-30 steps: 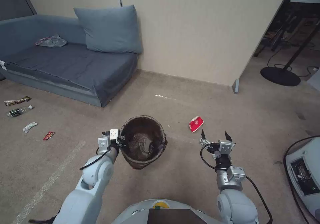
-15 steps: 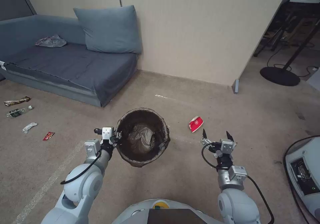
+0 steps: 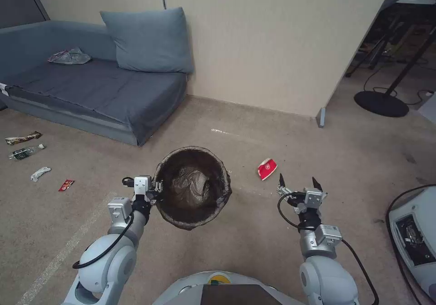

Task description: Pick up the trash bin, then pick up the garbage from the floor and place it into the trash bin.

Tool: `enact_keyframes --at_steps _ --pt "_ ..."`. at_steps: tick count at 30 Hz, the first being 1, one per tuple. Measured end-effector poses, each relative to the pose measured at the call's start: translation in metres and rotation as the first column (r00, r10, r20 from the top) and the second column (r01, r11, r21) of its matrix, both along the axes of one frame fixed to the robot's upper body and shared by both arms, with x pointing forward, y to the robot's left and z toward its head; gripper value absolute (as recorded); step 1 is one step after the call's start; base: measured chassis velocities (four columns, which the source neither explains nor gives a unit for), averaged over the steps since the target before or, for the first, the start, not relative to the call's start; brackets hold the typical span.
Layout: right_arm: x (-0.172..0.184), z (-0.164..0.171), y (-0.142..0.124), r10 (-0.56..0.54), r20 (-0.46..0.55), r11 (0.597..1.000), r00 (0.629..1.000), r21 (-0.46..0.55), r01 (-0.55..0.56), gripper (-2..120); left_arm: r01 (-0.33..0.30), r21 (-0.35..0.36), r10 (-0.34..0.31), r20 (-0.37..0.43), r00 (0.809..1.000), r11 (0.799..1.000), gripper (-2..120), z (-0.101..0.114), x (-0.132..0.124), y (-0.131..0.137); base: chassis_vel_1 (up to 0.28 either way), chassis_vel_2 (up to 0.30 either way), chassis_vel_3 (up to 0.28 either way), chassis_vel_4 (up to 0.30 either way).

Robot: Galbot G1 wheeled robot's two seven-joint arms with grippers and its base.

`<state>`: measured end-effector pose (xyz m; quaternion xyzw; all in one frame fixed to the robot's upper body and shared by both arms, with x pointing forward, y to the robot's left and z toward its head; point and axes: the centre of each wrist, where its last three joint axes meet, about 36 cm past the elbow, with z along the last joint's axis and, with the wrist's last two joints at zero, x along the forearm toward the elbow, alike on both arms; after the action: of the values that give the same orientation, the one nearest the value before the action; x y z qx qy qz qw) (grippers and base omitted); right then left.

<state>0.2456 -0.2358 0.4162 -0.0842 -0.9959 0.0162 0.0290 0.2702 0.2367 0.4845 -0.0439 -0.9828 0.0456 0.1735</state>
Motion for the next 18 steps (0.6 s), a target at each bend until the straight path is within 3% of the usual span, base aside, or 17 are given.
enact_keyframes --at_steps 18 --pt "-0.001 0.002 -0.007 -0.022 0.002 1.0 1.0 -0.005 0.022 100 -0.029 0.044 0.03 -0.021 0.999 0.999 3 -0.008 0.0 0.013 0.0 0.0 0.0 0.0"
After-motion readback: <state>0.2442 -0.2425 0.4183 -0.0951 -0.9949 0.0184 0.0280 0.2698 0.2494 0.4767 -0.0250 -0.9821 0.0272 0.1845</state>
